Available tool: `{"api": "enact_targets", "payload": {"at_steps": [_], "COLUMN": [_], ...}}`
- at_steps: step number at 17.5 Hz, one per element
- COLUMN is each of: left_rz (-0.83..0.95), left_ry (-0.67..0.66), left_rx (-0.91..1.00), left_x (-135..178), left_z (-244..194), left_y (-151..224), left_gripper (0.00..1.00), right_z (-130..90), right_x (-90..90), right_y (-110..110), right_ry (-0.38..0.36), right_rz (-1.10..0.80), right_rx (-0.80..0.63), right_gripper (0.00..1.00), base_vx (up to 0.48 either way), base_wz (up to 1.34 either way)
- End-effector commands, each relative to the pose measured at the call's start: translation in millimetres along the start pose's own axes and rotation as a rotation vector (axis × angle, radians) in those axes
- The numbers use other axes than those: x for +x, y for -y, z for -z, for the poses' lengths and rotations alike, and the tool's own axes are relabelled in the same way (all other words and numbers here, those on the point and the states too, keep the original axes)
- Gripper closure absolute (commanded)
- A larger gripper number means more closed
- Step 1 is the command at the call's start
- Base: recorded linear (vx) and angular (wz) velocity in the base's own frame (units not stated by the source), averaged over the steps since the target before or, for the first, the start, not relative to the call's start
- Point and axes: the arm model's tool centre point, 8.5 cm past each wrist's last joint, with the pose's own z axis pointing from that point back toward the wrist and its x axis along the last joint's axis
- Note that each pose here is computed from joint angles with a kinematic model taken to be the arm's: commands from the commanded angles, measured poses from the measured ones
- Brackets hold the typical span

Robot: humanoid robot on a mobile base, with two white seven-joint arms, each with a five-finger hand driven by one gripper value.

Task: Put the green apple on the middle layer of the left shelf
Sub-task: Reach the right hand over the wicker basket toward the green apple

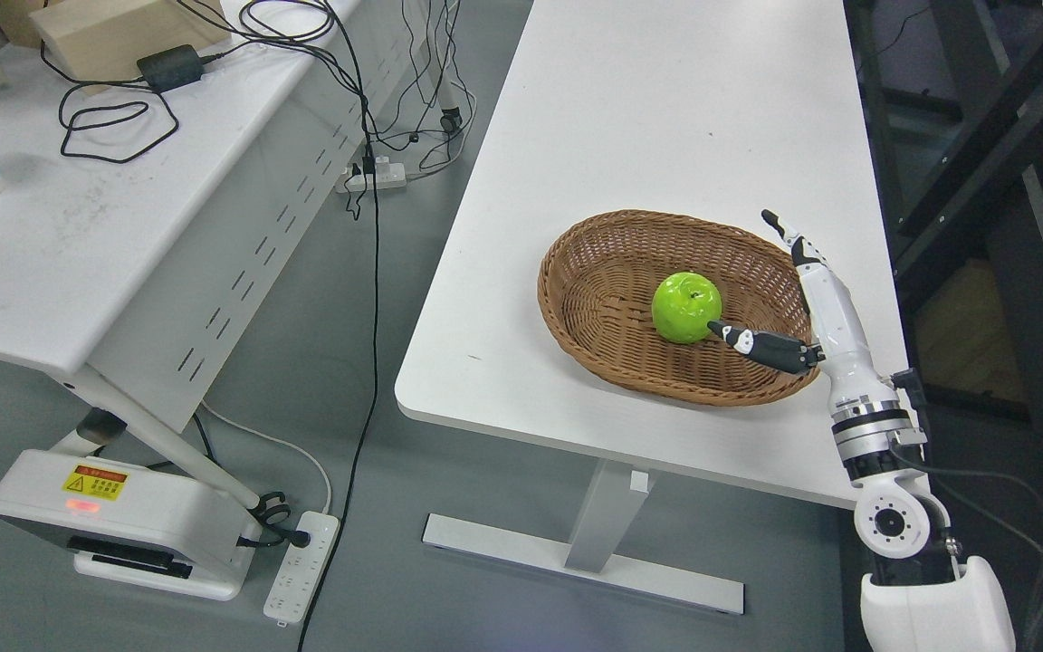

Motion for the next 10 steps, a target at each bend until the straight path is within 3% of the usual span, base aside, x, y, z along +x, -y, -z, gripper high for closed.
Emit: {"api": "enact_targets", "payload": {"at_steps": [1, 6, 10], "left_rz": [0.003, 0.003, 0.003], "left_ry": [0.002, 0.002, 0.002], "left_rx": [0.017, 0.017, 0.017], "left_x": [1.2, 1.2, 1.2], "left_z": [-1.4, -1.4, -1.4], "left_y": [-11.1, -11.1, -11.1], "left_gripper": [0.00, 0.00, 0.00], "right_z": [23.0, 21.2, 26.1], "right_x": [4.7, 9.0, 6.4], "right_y": [-48.8, -80.0, -80.8], "right_ry": [0.007, 0.021, 0.015], "right_rz": [-0.023, -0.118, -0.126], "right_rx": [0.191, 0.334, 0.358], "right_gripper": [0.01, 0.01, 0.01], "base_vx": [0.111, 0.083, 0.037], "base_wz": [0.02, 0.03, 0.00]}}
